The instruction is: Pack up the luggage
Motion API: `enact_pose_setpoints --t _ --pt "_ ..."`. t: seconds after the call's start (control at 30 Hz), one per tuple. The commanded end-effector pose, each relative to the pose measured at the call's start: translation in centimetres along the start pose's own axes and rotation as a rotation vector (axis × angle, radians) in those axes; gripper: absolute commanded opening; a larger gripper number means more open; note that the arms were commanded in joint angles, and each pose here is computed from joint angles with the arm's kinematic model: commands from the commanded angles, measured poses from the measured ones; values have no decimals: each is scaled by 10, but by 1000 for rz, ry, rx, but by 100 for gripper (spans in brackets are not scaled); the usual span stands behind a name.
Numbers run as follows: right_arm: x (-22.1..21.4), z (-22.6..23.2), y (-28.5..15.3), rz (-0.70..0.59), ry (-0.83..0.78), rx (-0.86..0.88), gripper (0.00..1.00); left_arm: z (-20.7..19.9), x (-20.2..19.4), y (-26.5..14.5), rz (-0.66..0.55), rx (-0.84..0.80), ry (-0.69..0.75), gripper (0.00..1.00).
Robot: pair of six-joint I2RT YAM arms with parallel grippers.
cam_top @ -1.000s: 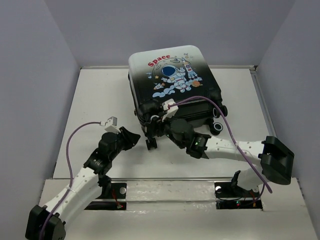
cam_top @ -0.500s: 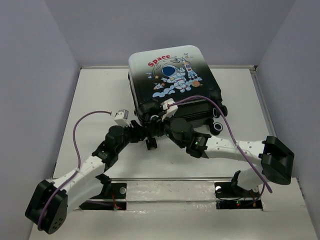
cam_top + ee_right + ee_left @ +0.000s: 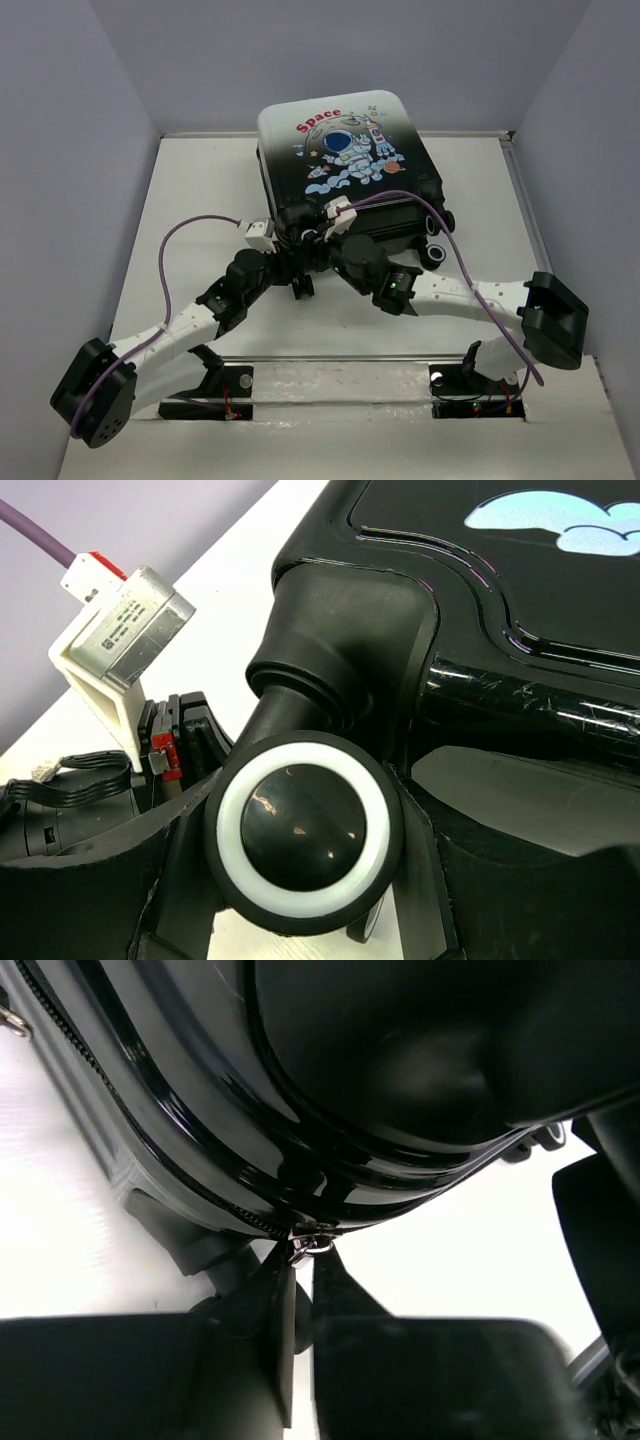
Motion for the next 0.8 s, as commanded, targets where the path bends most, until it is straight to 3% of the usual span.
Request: enact_pose_setpoints --t 0.0,0.37,0.77 --pt "38 14 -6 -131 81 71 7 -6 70 3 -257 110 -24 6" --pt "28 -18 -51 -108 74 -5 7 67 43 -25 -170 486 -43 6" --pt "14 -20 -68 -29 61 44 7 91 104 -13 -299 625 -148 6"
Point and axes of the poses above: each gripper's point midway between its finger pads, its own y axis out along the fingers, its own z axis along the line the jaws close on, x = y × z, the point moved 5 cm from there along -y, back along the fingers, and after that the axes turned 7 degrees about y, right-handed, at the moved point
